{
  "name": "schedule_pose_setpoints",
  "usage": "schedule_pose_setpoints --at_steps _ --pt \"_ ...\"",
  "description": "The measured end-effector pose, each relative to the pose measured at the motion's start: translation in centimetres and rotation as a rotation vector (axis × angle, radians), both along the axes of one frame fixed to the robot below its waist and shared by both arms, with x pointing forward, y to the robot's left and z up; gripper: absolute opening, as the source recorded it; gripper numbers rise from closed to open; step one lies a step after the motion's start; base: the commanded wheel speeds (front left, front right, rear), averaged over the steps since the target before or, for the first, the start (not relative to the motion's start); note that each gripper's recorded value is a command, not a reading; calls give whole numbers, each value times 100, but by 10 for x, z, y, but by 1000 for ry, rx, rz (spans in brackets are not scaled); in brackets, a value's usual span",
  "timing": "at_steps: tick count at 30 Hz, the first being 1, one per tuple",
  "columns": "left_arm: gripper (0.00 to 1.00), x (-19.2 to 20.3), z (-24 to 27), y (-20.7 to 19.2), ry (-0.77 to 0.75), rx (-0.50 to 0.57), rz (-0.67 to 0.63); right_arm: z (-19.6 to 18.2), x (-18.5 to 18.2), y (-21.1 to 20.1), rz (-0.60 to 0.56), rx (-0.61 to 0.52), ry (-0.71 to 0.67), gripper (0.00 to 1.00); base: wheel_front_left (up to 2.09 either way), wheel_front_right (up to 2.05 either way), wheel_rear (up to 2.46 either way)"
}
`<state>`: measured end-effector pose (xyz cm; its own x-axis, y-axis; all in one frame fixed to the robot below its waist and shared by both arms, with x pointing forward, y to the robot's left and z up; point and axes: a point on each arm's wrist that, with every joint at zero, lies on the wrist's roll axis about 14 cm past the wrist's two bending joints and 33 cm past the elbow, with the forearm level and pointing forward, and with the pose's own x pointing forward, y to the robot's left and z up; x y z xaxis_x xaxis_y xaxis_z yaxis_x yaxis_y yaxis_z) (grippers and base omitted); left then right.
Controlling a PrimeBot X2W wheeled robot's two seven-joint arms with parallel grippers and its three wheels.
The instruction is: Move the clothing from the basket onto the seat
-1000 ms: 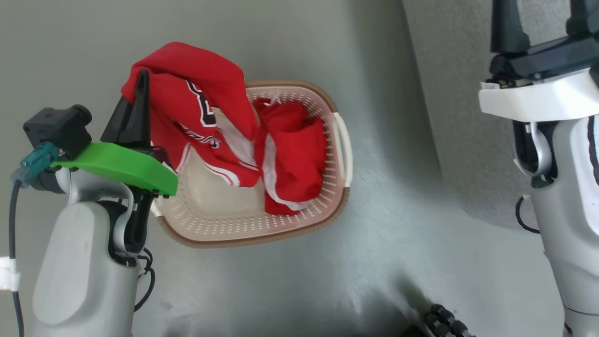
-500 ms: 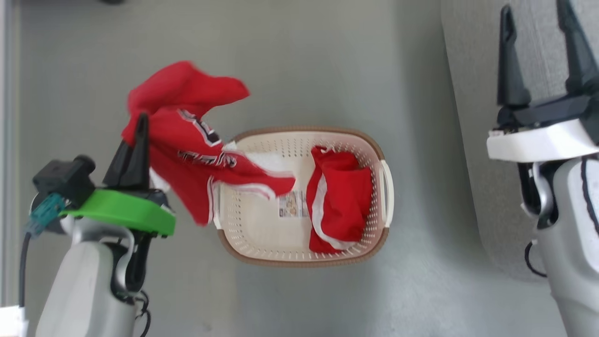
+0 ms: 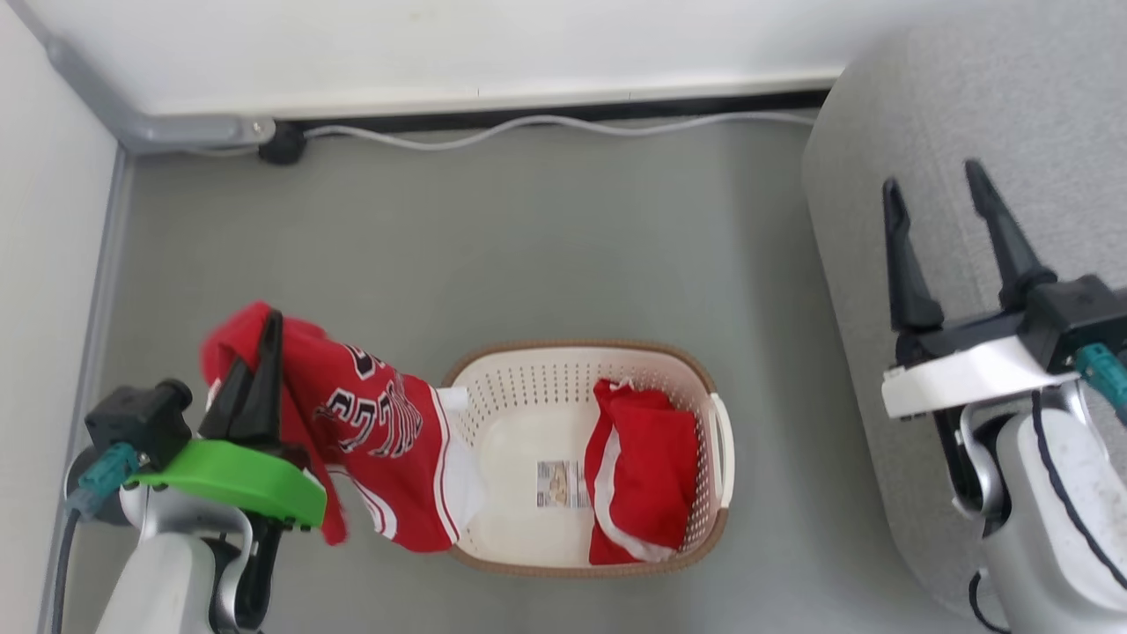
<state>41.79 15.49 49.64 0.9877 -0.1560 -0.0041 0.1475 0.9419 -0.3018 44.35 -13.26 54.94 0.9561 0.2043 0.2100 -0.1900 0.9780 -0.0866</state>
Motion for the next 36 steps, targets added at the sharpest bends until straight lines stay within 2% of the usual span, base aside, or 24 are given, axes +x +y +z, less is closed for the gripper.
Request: schedule_pose_setpoints --at_steps 10,17,36 --pt "0 -38 15 -5 -18 13 -32 -12 -51 -3 -11 31 66 100 0 0 0" --pt "0 -62 26 -7 -36 26 -52 -3 -77 -6 -16 35 38 100 0 0 0" --pt "0 -75 49 -22 -73 11 -105 -2 -98 -19 -56 59 32 100 0 0 0"
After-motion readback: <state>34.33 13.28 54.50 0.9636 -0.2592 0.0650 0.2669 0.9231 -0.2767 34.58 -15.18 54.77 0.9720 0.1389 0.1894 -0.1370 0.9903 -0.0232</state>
